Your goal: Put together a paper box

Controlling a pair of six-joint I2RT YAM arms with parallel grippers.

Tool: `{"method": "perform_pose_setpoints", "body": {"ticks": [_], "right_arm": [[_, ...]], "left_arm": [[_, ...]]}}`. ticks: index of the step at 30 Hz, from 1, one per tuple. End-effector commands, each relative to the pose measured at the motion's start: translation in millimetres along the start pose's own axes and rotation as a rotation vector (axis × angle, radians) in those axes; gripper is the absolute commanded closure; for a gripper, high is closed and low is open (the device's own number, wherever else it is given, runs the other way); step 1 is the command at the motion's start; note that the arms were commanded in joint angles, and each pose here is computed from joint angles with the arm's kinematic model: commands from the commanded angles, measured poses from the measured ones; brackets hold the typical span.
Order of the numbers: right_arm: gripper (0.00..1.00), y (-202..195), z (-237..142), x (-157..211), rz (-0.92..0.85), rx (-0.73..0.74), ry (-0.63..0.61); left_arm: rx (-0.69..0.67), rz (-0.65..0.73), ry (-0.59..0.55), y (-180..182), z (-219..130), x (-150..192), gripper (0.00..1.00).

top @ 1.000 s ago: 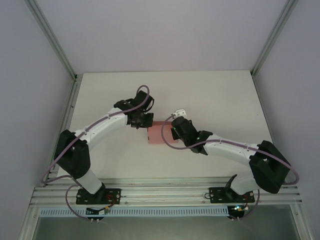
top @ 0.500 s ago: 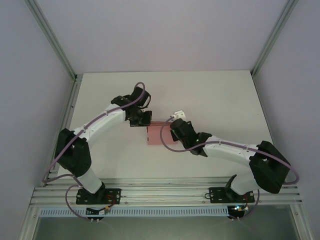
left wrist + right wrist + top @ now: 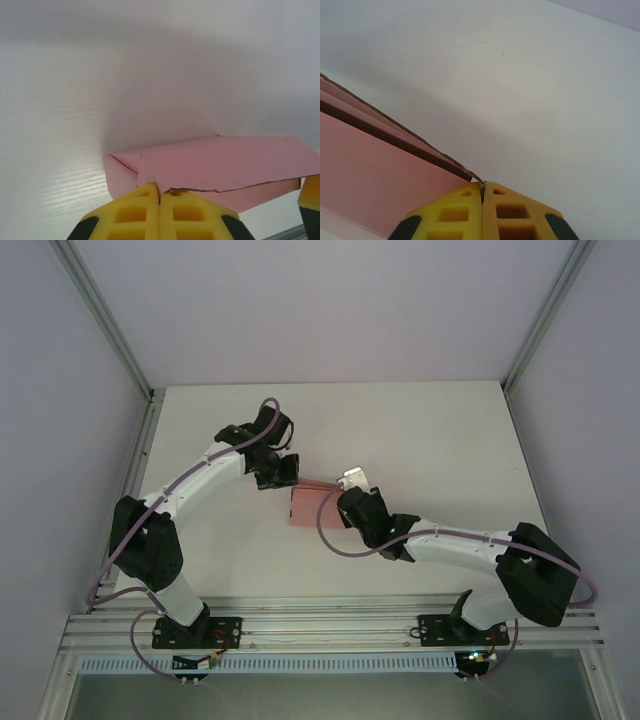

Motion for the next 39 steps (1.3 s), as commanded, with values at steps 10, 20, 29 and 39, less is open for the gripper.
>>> {"method": "perform_pose_setpoints", "body": {"ticks": [10,20,29,39], "right_arm": [[1.0,19.8,8.0,27.1,-0.155,-0.034,0.064],[1.0,16.0,-2.5,5.8,-0.23,-0.017,-0.043],[1.0,17.3,-4.4,-14.2,-0.197,-0.024,-0.076],[1.0,21.6,0.9,-2.1,-0.174,-0.042,-0.037]], "left_arm": [[0.159,-0.085,0.071,-20.3,-9.4,-11.4,1.0],[0.035,-0.058,0.002,-1.1,-15.1,-18.5,1.0],[0.0,-0.084,0.01,-2.7,-5.4,-20.7,1.0],[-0.159,0.018,0.026,28.4,14.2,3.4,1.0]]}}
Point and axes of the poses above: each hand's point on the last joint's axis, 136 mm out from that joint toward the fingers, its own z axis out along the fingers, its own y axis along the line the jaws close on, x = y × z, the point moved 4 cm from there along -z, back along the fingers, and after that the axes turned 6 degrees about -z, right-handed, at the moved point
